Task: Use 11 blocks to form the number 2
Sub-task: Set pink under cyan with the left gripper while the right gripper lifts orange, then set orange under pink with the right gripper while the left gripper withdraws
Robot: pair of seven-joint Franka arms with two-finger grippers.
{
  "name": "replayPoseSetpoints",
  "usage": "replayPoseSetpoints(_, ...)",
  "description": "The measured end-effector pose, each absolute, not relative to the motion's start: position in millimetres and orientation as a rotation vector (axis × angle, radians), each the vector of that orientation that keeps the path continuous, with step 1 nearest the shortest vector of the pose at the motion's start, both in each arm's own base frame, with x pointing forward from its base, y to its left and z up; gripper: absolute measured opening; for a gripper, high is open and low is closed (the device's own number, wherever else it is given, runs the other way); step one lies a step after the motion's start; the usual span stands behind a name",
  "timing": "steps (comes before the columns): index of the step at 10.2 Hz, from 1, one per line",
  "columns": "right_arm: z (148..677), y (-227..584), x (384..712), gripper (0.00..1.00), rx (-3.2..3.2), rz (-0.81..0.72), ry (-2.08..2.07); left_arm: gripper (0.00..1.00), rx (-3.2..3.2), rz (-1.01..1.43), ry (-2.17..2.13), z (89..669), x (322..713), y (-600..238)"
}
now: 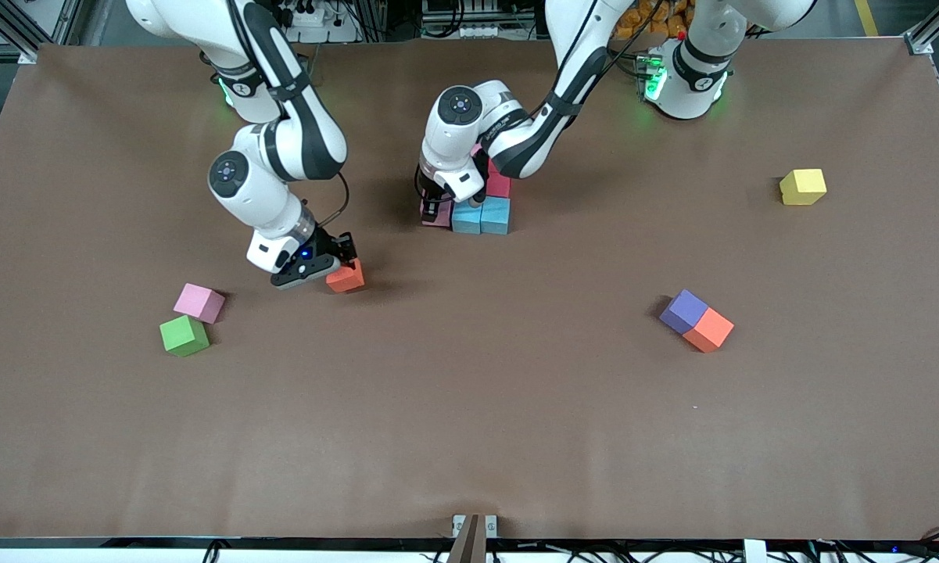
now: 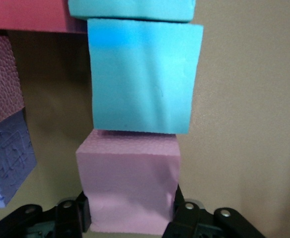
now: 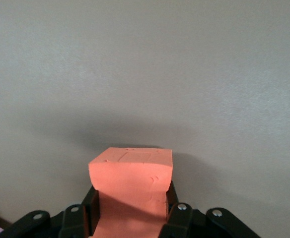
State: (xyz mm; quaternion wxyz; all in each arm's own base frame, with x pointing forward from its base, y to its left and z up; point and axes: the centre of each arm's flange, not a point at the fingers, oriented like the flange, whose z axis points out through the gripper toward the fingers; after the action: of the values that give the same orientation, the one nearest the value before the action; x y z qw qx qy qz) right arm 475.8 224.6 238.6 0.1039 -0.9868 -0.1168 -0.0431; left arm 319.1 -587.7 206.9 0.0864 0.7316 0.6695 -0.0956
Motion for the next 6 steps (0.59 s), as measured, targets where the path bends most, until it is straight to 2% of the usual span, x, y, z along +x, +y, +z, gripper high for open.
replayPoseSetpoints(6, 243, 250, 469, 0.54, -2.91, -0.115, -0.217, 0.59, 2.182, -0.283, 2.004, 200, 320, -586)
